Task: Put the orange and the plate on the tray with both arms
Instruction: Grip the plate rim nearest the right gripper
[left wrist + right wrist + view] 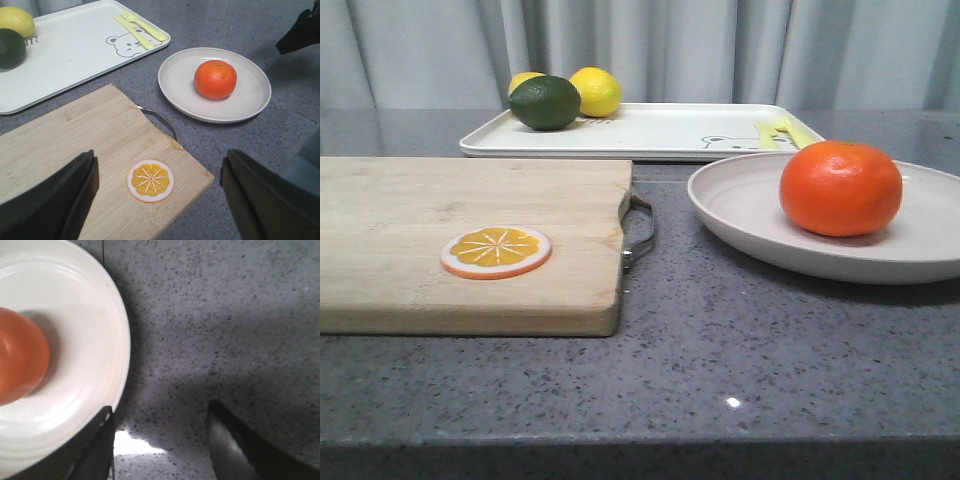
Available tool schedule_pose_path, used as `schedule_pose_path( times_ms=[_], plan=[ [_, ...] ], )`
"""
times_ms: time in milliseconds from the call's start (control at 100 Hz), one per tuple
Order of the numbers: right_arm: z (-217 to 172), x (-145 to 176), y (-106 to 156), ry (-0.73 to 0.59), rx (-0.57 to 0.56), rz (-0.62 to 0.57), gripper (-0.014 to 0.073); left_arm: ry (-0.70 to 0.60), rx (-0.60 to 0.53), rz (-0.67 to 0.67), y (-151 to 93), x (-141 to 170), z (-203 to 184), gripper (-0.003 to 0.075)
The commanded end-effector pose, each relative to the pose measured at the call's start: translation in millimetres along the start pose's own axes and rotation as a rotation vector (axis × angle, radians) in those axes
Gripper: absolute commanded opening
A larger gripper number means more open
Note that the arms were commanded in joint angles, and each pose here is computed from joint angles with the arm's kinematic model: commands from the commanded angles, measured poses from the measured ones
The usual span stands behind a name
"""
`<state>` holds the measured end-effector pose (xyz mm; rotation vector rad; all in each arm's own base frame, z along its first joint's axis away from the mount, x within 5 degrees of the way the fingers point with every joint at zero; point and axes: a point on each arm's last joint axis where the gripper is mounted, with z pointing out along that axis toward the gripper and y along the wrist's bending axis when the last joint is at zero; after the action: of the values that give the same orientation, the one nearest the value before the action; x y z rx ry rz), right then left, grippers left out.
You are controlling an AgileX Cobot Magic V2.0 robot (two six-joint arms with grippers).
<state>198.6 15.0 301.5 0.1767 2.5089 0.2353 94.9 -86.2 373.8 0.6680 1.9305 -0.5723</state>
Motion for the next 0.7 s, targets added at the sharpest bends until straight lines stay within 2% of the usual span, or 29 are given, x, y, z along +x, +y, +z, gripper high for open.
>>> schedule_pose_path(
  times_ms=[0,250,450,580,690],
  plan=[
    [6,-19,6,0.001,-0.032,0.006,0.0427,-0.099,0.001,-0.014,-1,-13,-5,0.0491],
    [40,-33,14,0.088,-0.108,0.038,0.0427,-0.099,0.001,-0.014,-1,-13,-5,0.0491],
    [64,-35,12,0.129,-0.113,0.052,0.0412,-0.099,0.001,-0.014,-1,-13,-5,0.0491],
    [72,-35,11,0.148,-0.109,0.059,0.0284,-0.099,0.001,-0.014,-1,-13,-5,0.0491],
    [72,-37,11,0.125,-0.108,0.06,0.0088,-0.099,0.001,-0.014,-1,-13,-5,0.0491]
  ],
)
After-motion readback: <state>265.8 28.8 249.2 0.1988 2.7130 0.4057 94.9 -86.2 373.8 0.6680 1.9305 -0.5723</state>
